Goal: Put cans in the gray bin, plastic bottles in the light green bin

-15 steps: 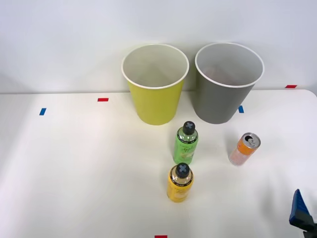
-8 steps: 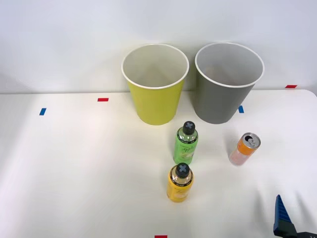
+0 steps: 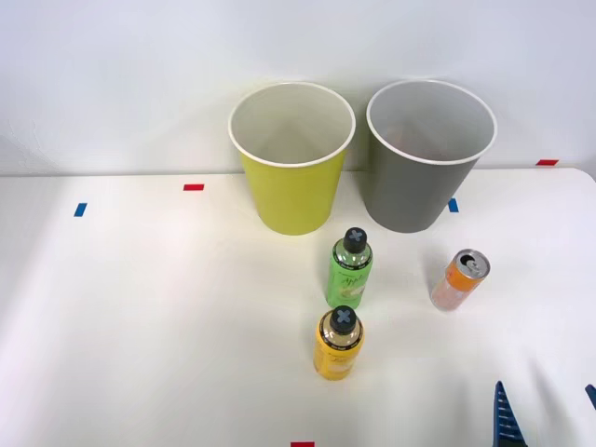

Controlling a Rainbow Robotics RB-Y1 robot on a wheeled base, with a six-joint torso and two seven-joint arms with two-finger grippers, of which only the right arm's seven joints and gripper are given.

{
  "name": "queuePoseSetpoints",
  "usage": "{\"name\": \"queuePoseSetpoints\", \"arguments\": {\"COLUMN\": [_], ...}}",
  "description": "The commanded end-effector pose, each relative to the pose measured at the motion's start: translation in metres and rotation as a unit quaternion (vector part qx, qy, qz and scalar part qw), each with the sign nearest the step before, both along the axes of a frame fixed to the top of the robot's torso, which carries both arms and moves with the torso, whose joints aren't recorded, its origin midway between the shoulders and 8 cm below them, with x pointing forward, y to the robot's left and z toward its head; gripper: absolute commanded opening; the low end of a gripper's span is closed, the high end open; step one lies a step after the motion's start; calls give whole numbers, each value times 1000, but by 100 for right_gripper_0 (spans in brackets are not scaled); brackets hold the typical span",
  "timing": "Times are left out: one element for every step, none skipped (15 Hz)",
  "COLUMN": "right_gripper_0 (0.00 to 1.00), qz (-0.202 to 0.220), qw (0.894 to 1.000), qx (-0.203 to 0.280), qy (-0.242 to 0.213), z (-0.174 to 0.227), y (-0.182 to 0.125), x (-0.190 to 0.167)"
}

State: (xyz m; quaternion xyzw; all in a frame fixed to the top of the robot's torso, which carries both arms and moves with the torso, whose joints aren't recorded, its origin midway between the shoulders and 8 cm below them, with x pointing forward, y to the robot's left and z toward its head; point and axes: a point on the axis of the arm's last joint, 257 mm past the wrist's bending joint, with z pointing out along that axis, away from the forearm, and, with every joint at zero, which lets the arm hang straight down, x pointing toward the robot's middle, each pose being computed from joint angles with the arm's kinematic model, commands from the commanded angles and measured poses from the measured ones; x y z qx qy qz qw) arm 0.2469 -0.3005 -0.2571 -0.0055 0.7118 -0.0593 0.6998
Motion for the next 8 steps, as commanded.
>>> {"name": "queuePoseSetpoints", "arguments": {"right_gripper_0": [100,100,100,100,100,100,100,100], "qz": [-1,-4,-7,-10,-8,-2,6,14], "qw": [1000,1000,1000,1000,1000,1000,1000,1000], "qx": [-15,-14,-15,-26,-26,-20,-12,-6], "qy": [-4,-5,-6,-5,1,8,10,9], "z": [1,2,2,1,-3,-11,-17,-19], "y": [9,11,11,13,17,24,34,41], "x": [-9,-11,-12,-13,-14,-17,-19,-21]}}
